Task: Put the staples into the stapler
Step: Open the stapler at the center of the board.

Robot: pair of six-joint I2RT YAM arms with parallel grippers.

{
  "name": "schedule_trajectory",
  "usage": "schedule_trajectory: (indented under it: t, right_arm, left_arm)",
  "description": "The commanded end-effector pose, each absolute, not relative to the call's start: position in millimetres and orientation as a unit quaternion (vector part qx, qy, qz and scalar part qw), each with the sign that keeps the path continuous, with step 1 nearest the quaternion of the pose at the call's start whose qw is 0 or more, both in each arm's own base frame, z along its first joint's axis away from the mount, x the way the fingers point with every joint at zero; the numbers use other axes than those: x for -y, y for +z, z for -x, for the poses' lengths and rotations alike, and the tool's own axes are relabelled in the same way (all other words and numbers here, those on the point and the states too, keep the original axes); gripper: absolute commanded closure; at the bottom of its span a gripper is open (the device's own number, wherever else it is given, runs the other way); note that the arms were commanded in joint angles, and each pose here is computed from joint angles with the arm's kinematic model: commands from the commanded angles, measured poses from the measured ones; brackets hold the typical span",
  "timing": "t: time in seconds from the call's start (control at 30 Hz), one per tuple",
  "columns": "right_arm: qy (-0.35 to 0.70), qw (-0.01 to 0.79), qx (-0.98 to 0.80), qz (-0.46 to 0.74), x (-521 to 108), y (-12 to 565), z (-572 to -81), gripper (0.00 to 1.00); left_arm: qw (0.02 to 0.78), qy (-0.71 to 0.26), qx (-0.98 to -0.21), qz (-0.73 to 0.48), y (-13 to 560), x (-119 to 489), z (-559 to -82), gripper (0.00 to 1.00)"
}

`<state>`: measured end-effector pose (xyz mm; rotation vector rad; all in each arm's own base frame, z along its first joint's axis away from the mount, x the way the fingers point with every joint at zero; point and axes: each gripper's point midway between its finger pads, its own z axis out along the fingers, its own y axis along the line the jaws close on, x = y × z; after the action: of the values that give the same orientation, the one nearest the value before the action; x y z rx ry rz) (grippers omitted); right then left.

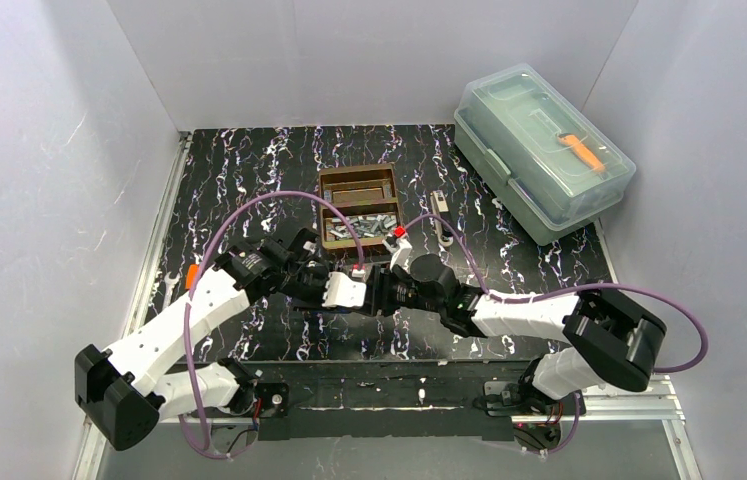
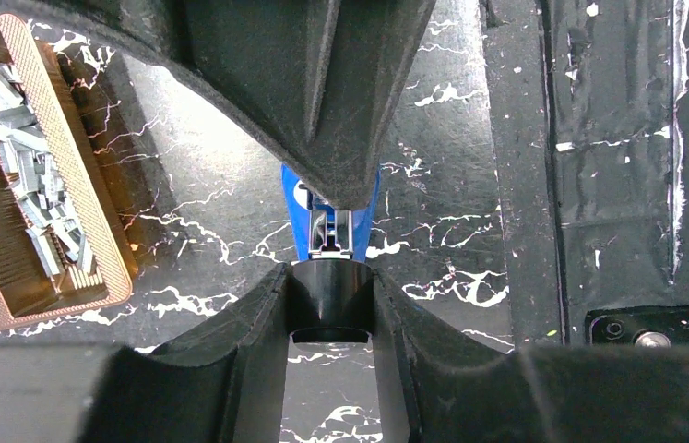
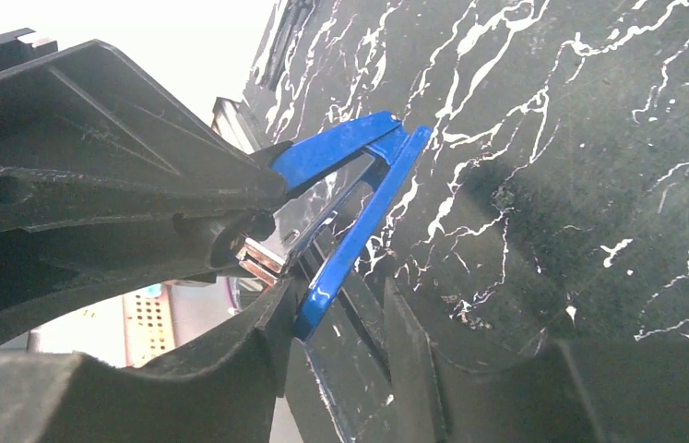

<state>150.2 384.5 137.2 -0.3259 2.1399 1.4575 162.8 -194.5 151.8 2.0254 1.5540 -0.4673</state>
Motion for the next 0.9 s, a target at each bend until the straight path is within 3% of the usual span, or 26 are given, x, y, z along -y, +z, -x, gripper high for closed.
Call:
schedule_trajectory:
  t: [0.0, 0.43, 0.87]
  right_arm:
    - [0.575, 0.280, -0.758, 0.123, -397.6, 164.9, -156.6, 0.55]
    - [0.544, 0.270, -0.787, 0.107, -385.7, 129.5, -156.5, 0.95]
    - [0.530, 0.207, -0.820, 0.070, -372.8, 62.2, -140.1, 0.99]
  left_arm:
    - [0.286, -0.199, -0.545, -0.763, 165.2, 200.5, -147.5, 1.00]
    - [0.294, -0.172, -0.561, -0.754, 168.9, 197.7, -158.6, 1.00]
    - [0.311, -0.099, -0.638, -0.698, 169.2, 143.1, -203.6, 1.00]
